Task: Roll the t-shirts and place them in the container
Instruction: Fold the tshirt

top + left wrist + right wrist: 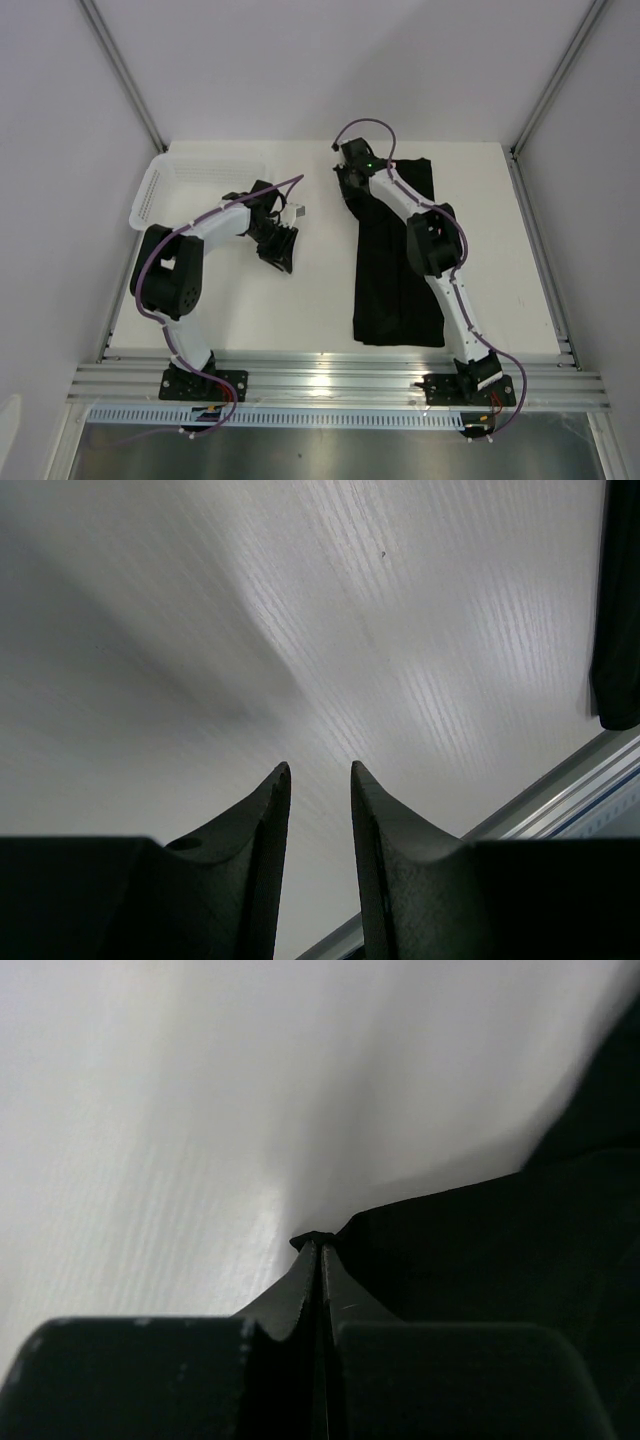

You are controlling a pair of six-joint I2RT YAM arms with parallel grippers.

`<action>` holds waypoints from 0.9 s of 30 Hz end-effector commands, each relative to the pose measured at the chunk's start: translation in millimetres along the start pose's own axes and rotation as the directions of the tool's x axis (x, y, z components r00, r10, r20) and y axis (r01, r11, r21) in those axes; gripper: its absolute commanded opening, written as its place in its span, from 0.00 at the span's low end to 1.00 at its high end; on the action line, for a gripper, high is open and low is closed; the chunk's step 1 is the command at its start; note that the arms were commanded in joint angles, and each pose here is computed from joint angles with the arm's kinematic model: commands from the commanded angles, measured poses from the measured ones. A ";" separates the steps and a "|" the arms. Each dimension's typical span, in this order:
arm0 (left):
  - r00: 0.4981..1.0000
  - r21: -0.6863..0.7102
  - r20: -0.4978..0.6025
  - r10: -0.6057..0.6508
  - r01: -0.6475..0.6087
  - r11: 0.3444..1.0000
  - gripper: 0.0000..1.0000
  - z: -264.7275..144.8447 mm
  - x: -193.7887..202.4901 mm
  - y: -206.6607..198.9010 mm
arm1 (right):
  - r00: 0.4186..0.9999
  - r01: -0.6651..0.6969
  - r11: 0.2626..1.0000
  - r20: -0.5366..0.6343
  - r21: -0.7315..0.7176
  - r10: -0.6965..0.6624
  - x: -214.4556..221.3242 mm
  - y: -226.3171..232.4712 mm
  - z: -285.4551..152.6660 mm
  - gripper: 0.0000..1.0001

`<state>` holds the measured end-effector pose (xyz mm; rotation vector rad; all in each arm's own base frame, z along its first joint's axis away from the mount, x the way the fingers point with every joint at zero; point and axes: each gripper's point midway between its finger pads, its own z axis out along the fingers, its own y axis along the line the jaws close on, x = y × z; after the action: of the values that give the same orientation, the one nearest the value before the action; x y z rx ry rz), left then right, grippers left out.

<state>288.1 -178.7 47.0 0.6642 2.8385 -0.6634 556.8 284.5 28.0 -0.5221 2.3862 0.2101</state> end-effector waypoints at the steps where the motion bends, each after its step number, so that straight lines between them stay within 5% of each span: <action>1: 0.999 0.010 0.030 0.025 -0.025 1.000 0.34 -6.0 -10.5 0.5 | 0.986 -0.126 0.992 0.108 -0.002 0.126 -42.3 -28.1 -28.1 0.00; 13: 0.999 0.005 0.027 0.025 -0.025 1.000 0.34 -5.3 -10.6 1.7 | 0.900 -0.359 0.932 0.245 -0.047 0.359 -81.9 -95.6 -71.7 0.00; 27: 0.999 0.006 0.029 0.024 -0.024 1.000 0.34 -5.9 -10.9 1.8 | 0.864 -0.460 0.888 0.239 0.018 0.443 -56.2 -155.6 -76.5 0.00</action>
<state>288.3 -178.4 47.0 0.6635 2.8387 -0.6631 609.8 150.6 87.8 0.0834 2.3109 0.3618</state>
